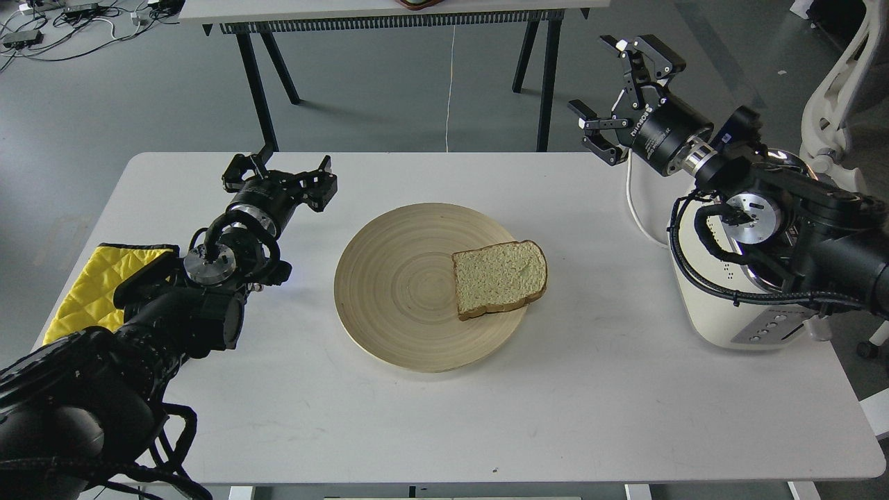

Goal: Put bread in toaster with right arm
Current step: 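Raise the right gripper up and away from the toaster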

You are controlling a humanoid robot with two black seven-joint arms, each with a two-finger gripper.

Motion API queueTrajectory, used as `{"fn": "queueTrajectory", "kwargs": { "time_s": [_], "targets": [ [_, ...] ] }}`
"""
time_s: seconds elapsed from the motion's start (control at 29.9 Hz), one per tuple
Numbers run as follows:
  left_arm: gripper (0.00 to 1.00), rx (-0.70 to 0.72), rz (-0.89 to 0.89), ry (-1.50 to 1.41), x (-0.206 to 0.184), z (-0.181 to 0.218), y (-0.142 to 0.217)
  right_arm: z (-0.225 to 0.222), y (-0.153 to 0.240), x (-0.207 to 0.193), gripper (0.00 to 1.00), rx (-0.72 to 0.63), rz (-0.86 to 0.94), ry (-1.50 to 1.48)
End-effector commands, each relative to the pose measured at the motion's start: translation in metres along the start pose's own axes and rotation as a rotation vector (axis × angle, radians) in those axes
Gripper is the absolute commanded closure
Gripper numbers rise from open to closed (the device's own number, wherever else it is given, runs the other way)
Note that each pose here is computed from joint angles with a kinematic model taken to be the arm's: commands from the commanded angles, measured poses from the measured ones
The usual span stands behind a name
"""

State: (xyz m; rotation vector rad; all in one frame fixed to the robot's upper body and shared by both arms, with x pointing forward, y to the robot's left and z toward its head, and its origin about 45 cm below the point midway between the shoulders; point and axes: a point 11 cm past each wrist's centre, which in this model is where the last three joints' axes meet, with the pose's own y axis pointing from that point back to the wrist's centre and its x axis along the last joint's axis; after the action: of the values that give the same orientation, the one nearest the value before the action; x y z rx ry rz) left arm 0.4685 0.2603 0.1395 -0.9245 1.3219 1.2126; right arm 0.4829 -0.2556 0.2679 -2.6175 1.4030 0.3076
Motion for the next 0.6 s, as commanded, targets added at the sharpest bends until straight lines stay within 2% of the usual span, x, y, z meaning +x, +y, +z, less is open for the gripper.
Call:
{"fn": "queueTrajectory", "kwargs": {
  "time_s": [0.0,0.17,0.37,0.47,0.57],
  "targets": [
    [0.0,-0.001,0.0,0.0,0.0,0.0,0.0,-0.01,0.013,0.011,0.06,0.002,0.016,0.008],
    [0.0,-0.001,0.0,0.0,0.0,0.0,0.0,-0.028,0.023,0.015,0.05,0.0,0.0,0.049],
    [0.0,-0.001,0.0,0.0,0.0,0.0,0.0,-0.097,0.038,0.03,0.05,0.04,0.002,0.205],
    [0.0,0.001,0.0,0.0,0.0,0.0,0.0,-0.115,0.031,0.022,0.04,-0.018,-0.042,0.342],
    [0.0,-0.001,0.0,0.0,0.0,0.0,0.0,-0.118,0.023,0.011,0.04,-0.147,-0.107,0.514]
  ]
}}
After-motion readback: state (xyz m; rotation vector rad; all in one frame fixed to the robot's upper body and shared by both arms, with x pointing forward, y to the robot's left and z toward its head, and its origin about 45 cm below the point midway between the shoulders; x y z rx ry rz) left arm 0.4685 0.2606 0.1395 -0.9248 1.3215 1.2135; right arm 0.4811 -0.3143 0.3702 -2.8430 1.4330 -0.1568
